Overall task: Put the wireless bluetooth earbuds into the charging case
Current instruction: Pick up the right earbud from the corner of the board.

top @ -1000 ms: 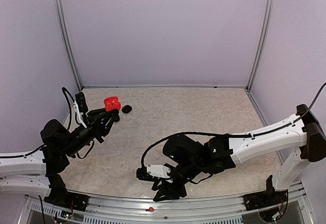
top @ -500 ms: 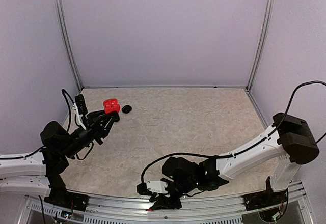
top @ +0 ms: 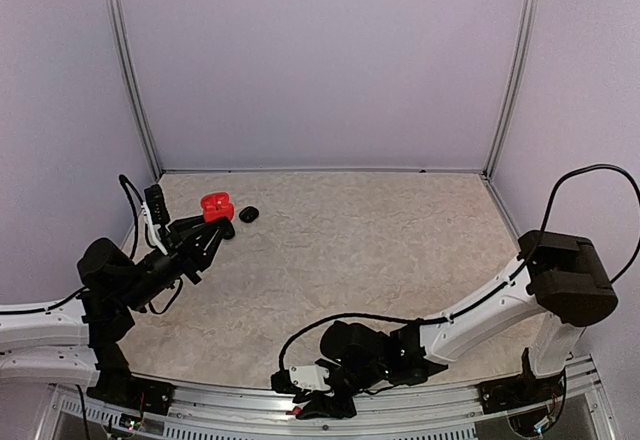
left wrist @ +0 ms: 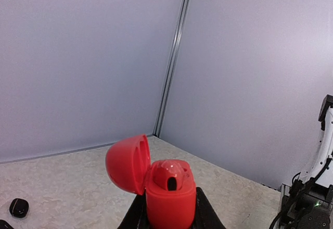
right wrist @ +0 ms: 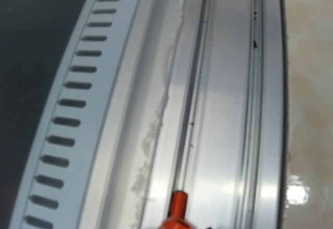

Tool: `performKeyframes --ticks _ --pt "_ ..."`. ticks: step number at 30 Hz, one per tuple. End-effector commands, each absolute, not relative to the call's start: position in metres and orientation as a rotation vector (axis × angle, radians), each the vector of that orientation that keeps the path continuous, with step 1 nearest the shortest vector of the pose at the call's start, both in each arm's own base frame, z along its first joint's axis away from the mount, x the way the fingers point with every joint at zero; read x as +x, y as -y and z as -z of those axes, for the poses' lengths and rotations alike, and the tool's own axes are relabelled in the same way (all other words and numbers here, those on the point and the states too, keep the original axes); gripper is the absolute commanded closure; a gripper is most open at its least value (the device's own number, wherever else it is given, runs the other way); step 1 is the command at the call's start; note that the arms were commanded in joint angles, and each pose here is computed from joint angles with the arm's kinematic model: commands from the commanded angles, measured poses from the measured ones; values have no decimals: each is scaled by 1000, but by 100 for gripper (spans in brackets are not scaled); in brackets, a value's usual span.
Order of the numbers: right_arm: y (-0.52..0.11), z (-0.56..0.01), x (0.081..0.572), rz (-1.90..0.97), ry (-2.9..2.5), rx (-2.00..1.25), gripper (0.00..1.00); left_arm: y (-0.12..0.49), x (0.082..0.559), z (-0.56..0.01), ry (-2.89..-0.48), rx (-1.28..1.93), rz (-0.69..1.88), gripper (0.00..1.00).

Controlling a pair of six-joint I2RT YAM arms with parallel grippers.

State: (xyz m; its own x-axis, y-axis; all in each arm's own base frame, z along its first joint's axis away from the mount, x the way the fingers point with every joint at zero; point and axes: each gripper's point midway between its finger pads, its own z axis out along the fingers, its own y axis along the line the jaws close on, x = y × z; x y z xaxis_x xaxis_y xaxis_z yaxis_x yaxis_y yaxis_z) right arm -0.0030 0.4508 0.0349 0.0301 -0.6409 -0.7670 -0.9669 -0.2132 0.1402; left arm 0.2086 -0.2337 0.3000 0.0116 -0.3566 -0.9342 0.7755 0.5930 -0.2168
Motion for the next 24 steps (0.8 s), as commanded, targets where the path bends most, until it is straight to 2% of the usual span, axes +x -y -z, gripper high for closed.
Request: performKeyframes --ticks 1,11,24 --pt "-453 -28 -6 -1018 -1599 -1893 67 234 207 -298 -1273 425 922 100" --pt "-454 -15 -12 -969 -1599 -1926 68 237 208 -299 -1273 439 922 100" --pt "-451 -11 -1 -860 -1648 -1907 82 237 209 -301 -1271 445 908 100"
